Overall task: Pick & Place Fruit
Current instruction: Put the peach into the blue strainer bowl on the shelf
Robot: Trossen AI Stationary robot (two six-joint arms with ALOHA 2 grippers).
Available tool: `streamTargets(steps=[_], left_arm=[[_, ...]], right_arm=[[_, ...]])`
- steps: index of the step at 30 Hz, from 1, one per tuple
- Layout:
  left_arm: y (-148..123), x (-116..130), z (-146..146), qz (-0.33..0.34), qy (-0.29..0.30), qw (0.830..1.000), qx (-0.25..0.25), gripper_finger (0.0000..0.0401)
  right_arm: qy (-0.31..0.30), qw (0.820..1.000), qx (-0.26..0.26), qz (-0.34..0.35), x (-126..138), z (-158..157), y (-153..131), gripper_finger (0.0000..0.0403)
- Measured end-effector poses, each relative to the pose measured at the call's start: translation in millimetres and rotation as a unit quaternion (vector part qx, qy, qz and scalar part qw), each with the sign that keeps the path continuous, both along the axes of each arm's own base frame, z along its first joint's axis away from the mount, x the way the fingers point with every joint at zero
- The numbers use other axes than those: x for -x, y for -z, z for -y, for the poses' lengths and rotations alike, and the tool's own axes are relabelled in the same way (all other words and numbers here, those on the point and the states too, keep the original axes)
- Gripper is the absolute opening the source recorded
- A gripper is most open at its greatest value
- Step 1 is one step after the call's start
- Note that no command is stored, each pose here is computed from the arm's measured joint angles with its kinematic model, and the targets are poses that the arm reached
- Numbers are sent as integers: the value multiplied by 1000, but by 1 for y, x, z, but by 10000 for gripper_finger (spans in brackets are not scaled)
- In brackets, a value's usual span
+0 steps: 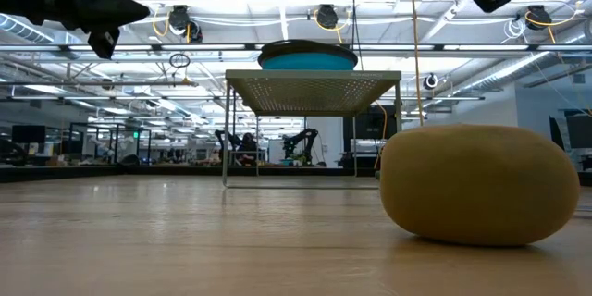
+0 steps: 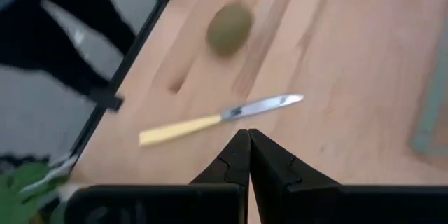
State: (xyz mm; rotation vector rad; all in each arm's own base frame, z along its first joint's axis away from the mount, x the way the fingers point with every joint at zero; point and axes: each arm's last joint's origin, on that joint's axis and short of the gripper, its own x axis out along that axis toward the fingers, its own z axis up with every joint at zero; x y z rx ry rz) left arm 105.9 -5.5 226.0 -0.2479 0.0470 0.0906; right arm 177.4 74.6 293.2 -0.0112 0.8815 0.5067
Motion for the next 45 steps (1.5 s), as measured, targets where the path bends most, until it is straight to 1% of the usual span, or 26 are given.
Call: streamTargets(steps=[5, 8, 14, 18, 21, 25, 29, 37, 41, 45], left_arm=[[0, 0, 0, 0, 1, 1000, -1, 18], [0, 0, 0, -1, 2, 1000, -6, 20], [1, 0, 0, -6, 2, 1000, -10, 21], [3, 0, 0, -16, 3, 1000, -12, 21], [3, 0, 0, -16, 3, 1000, -15, 21], [3, 0, 1, -17, 16, 999, -40, 21], [3, 0, 1, -18, 20, 998, -52, 21], [3, 0, 1, -19, 20, 998, -53, 21], [3, 0, 1, -18, 19, 998, -53, 21], [3, 0, 1, -18, 19, 998, -52, 21]], right_arm=[[-44, 996, 28, -67, -12, -25, -2, 0], [-62, 993, 42, -92, -19, -37, -3, 0], [-89, 990, 47, -101, -29, -57, -7, 0], [-97, 989, 48, -101, -34, -65, -8, 0], [-96, 988, 52, -110, -37, -66, -4, 0], [-94, 985, 60, -129, -40, -68, 2, 1], [-76, 983, 63, -158, -42, -69, 8, 11], [-34, 979, 56, -195, -46, -71, 17, 45], [-15, 976, 52, -213, -49, -73, 22, 68], [-11, 971, 44, -235, -51, -76, 28, 94]])
